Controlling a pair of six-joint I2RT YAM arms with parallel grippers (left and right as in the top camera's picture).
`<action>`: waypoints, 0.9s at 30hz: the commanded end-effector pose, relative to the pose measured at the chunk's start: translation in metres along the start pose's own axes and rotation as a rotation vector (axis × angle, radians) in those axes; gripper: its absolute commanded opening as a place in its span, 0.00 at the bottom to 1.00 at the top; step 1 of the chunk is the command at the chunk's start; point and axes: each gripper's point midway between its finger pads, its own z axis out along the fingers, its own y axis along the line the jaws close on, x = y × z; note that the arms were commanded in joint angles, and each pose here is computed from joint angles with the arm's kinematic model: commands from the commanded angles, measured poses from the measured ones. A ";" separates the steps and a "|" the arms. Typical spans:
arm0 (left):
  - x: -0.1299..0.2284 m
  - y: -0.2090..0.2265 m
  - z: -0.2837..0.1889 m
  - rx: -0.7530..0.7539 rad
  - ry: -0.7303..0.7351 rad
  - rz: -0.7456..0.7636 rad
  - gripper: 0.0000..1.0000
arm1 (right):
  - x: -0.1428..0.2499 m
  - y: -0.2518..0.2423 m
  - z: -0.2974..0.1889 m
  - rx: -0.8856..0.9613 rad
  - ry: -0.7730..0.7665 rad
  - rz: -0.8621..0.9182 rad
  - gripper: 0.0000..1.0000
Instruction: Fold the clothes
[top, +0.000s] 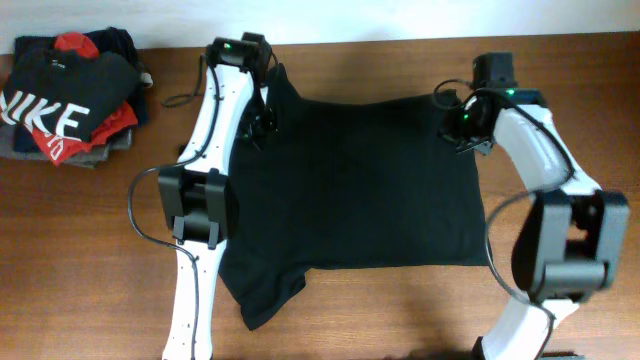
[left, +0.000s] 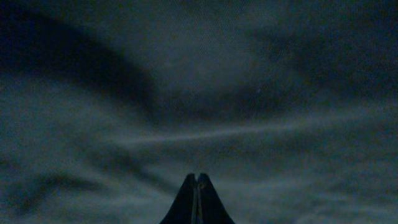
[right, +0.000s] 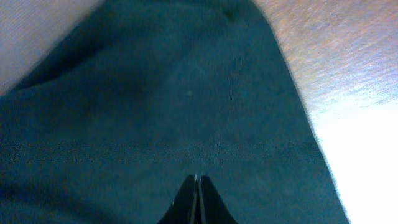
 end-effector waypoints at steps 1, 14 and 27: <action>0.012 -0.016 0.031 0.042 0.078 0.014 0.01 | 0.011 -0.006 0.036 0.007 0.059 0.079 0.04; 0.030 -0.009 0.070 0.019 0.165 0.017 0.01 | 0.006 -0.008 0.073 0.006 0.047 0.073 0.04; 0.036 0.028 0.066 -0.076 0.206 -0.012 0.01 | -0.009 -0.031 0.071 0.136 -0.044 0.133 0.04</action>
